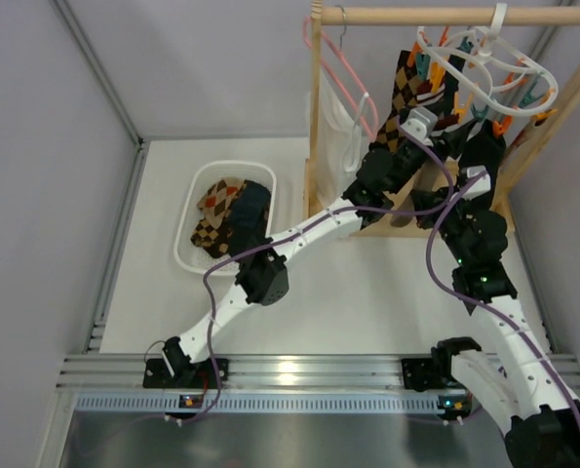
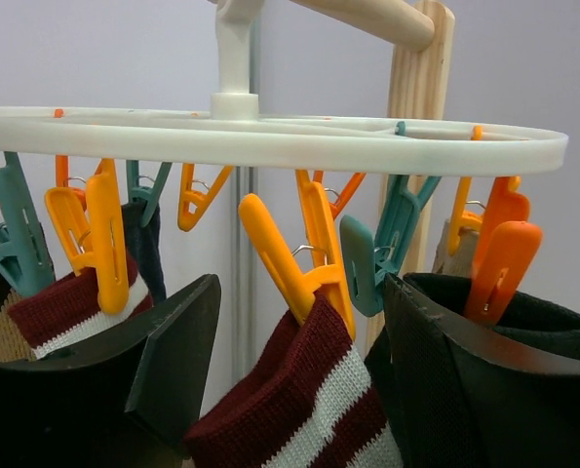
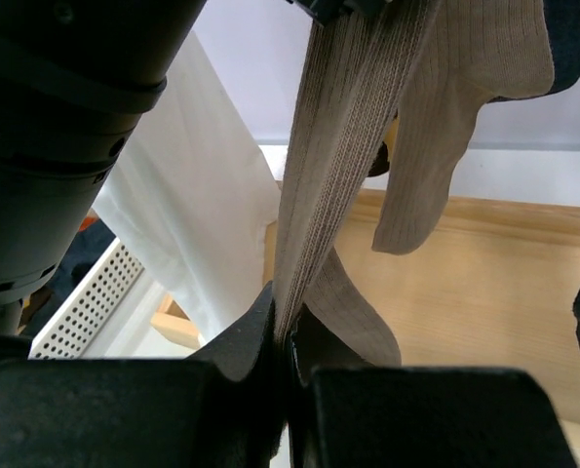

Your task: Remove the socks clipped to the hanger

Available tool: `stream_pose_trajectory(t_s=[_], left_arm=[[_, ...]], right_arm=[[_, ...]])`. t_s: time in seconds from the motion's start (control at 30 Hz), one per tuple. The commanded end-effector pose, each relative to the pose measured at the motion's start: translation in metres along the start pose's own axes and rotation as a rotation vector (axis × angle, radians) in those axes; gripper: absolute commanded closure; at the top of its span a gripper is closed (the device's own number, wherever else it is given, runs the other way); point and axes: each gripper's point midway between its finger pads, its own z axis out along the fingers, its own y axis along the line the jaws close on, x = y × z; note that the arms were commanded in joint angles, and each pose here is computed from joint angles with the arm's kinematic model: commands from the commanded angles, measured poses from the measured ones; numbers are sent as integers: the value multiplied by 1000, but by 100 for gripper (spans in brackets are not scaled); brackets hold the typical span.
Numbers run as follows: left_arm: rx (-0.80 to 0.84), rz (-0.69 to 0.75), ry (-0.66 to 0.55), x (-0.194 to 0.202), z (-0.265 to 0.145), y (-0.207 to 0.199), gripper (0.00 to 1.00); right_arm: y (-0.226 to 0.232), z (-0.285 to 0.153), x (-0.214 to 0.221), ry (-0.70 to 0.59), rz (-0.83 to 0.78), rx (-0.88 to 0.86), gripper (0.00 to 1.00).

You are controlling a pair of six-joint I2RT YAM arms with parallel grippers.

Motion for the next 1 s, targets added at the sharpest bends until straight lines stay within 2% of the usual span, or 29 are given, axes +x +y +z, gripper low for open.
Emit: stream_pose_trajectory(t_s=[0.0, 0.17, 0.43, 0.6, 0.73, 0.87, 0.97], left_arm=[[23, 20, -154, -46, 7, 5, 29], [32, 29, -205, -62, 8, 3, 29], [19, 38, -236, -63, 7, 11, 30], [31, 40, -229, -59, 7, 13, 39], [47, 38, -226, -54, 6, 11, 40], [47, 35, -224, -51, 5, 11, 55], [46, 38, -225, -51, 5, 12, 60]], right_arm=[[6, -1, 9, 17, -19, -22, 100], [8, 2, 11, 22, -8, -28, 100], [11, 4, 14, 31, 1, -42, 100], [17, 4, 14, 30, 5, -57, 100], [21, 0, 8, 14, 4, -66, 100], [25, -2, 7, 11, 7, -76, 100], [27, -3, 6, 11, 4, -77, 100]])
